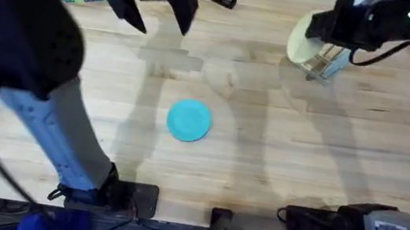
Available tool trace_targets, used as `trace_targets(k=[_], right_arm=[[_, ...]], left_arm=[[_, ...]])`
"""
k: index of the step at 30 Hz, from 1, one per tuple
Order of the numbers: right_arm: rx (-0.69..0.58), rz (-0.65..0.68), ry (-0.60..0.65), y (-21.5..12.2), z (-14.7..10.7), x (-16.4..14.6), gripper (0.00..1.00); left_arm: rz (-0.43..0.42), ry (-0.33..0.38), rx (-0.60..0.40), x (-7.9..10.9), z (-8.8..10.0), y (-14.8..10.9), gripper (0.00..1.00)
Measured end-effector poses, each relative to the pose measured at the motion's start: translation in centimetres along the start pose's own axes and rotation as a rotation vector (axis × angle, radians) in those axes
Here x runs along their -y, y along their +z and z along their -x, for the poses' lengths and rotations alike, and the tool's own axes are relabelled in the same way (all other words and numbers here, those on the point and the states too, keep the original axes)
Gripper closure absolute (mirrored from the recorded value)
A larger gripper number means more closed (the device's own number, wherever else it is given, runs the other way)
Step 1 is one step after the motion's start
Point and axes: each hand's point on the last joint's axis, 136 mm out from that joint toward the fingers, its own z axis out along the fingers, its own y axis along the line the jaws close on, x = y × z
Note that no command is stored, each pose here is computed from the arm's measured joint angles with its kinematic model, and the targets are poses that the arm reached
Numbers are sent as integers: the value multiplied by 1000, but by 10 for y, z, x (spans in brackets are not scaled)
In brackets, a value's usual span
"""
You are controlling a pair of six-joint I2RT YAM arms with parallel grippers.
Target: Pick up the plates from the table one by one and place each into a slot on the dish rack.
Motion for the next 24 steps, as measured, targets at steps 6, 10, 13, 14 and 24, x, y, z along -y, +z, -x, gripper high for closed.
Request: trace_targets(k=[6,10,13,14,24], right_arm=[[-48,-117,52,-13,-5,27,973],[3,-170,76,-36,18,29,972],[48,-182,113,-52,33,28,970],[59,-190,132,-56,35,28,970],[30,-319,347,-69,17,49,970]], left_arm=[[0,-5,163,1,-15,-58,6],[2,12,223,7,-23,-78,6],[2,13,224,9,-27,-81,6],[1,11,218,9,-28,-81,6],[-1,3,189,9,-35,-79,6]])
